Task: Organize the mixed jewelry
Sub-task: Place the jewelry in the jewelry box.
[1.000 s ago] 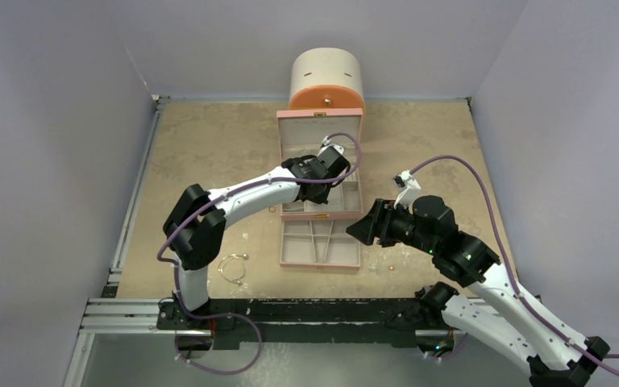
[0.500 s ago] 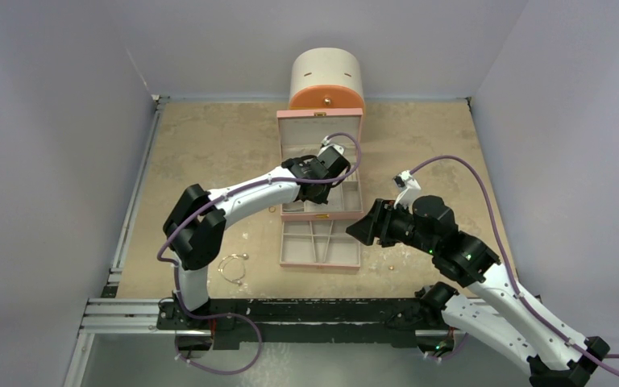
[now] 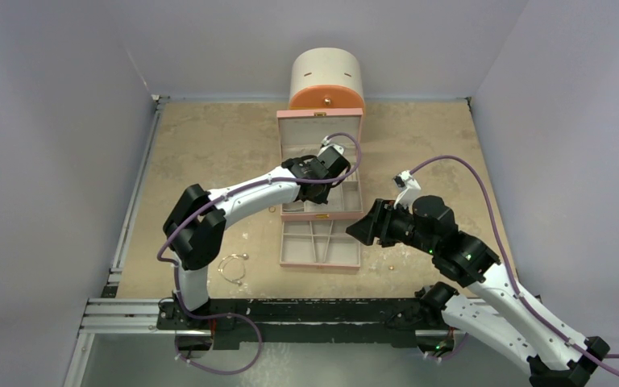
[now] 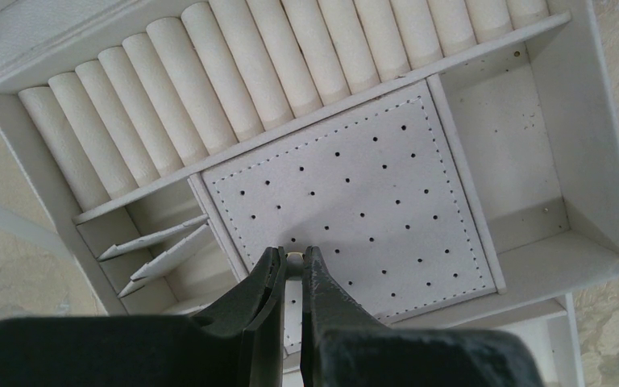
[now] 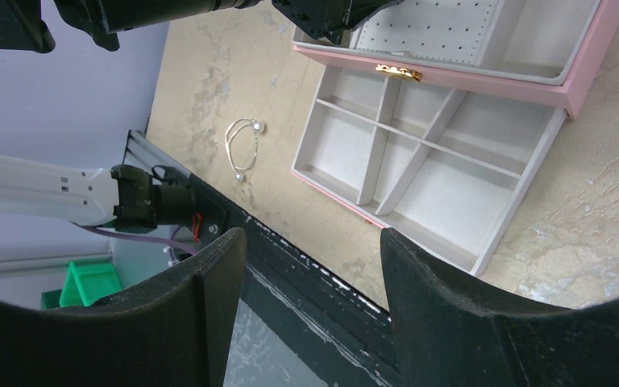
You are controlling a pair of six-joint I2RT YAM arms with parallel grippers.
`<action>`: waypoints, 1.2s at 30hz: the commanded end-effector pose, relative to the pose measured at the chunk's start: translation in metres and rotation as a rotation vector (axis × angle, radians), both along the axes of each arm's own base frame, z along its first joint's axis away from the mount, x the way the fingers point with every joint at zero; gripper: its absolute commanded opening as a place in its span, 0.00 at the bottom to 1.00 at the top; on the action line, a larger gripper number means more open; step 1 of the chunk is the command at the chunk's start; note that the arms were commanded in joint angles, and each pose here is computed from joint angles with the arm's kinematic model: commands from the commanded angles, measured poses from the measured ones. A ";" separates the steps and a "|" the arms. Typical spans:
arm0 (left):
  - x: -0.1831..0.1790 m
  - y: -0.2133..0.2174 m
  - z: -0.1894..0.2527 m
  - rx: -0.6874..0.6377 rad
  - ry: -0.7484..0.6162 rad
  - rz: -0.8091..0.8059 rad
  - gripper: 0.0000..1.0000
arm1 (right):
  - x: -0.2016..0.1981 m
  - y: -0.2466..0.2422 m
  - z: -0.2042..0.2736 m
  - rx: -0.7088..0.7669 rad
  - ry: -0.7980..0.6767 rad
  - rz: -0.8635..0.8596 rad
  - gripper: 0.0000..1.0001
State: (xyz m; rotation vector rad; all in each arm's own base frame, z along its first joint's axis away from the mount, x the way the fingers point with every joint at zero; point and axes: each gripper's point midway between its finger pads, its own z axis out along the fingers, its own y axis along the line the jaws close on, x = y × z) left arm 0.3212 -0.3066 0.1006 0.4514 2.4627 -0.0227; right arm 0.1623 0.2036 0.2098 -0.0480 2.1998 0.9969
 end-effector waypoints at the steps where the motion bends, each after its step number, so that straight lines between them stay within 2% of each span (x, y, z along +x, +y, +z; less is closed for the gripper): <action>1: 0.008 0.017 0.014 0.051 -0.046 0.037 0.00 | 0.001 0.006 0.011 0.034 -0.030 0.022 0.65; 9: 0.007 0.017 0.010 0.052 -0.038 0.037 0.00 | 0.001 0.007 0.010 0.033 -0.027 0.023 0.65; 26: 0.002 0.009 -0.030 0.090 0.034 0.020 0.00 | 0.001 0.006 0.006 0.028 -0.023 0.022 0.65; 31: -0.004 0.015 -0.031 0.116 0.033 0.022 0.00 | 0.000 0.005 0.008 0.028 -0.027 0.023 0.66; 36: -0.011 0.019 -0.026 0.088 0.032 0.030 0.00 | 0.001 0.006 0.007 0.032 -0.030 0.021 0.66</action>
